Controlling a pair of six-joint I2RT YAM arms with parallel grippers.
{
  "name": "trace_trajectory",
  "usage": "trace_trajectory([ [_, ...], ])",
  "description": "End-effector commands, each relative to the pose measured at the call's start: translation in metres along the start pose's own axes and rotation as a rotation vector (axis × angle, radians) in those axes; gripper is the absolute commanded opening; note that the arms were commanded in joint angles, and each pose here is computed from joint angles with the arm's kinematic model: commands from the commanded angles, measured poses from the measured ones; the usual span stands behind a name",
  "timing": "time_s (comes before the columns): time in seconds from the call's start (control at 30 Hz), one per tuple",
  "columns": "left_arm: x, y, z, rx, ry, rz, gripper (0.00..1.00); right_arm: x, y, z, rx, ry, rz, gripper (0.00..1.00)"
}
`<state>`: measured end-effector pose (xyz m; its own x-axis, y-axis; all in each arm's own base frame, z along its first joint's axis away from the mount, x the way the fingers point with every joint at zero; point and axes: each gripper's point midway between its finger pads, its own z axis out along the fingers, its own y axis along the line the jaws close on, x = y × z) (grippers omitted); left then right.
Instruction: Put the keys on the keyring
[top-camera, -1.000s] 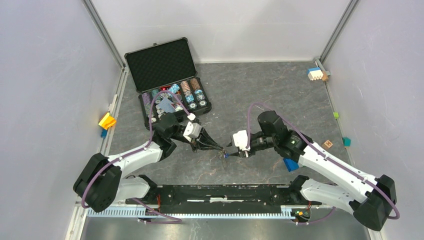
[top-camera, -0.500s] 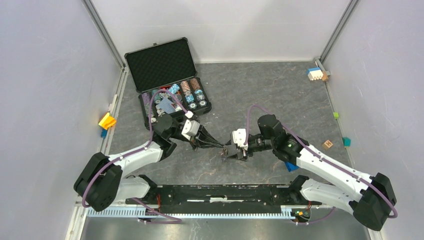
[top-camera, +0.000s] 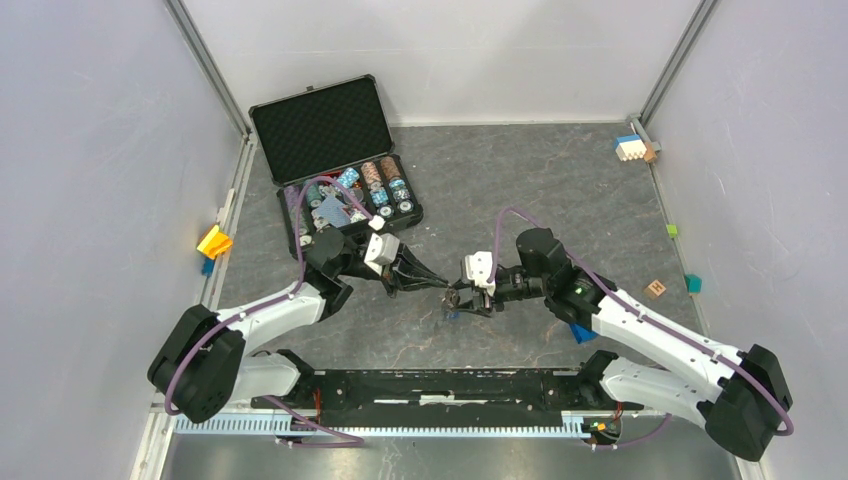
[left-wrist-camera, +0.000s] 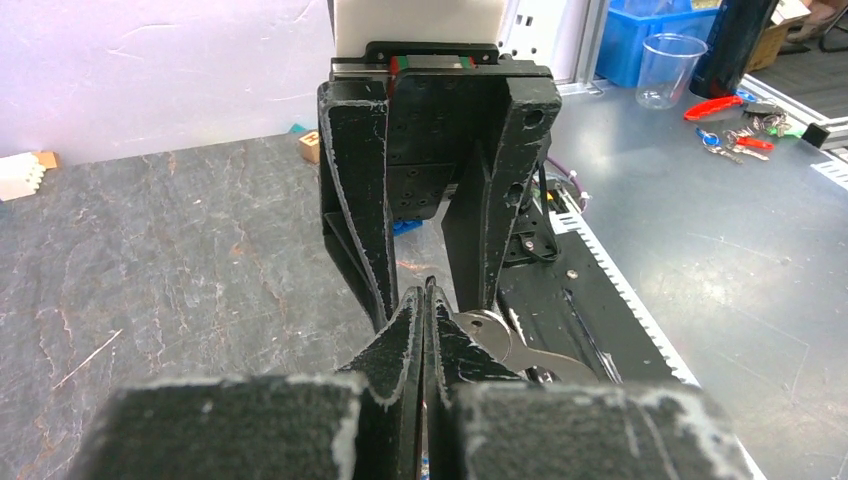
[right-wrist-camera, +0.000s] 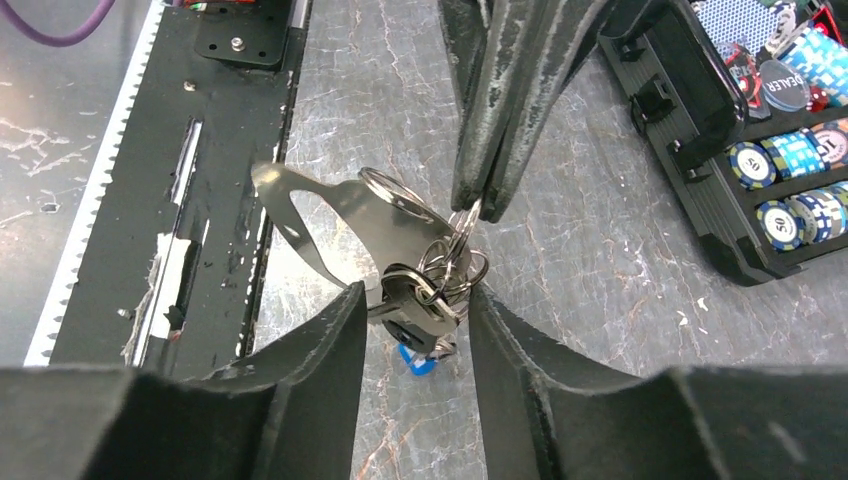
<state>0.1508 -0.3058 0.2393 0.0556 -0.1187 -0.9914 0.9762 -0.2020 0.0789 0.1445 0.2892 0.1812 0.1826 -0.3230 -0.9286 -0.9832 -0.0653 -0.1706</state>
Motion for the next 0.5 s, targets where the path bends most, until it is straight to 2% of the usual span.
trace_trajectory([
  [0.0, -0.007, 0.007, 0.000, -0.035, -0.019, 0.015, 0.02, -0.005, -0.013, -0.001, 0.060, -0.013, 0.008, 0.43],
  [0.13, -0.005, 0.009, -0.002, -0.043, -0.014, 0.015, 0.02, -0.003, -0.017, -0.002, 0.078, -0.004, 0.009, 0.32],
  [0.47, 0.001, 0.009, -0.004, -0.050, 0.010, 0.013, 0.02, -0.003, -0.029, -0.013, 0.153, 0.029, -0.033, 0.27],
])
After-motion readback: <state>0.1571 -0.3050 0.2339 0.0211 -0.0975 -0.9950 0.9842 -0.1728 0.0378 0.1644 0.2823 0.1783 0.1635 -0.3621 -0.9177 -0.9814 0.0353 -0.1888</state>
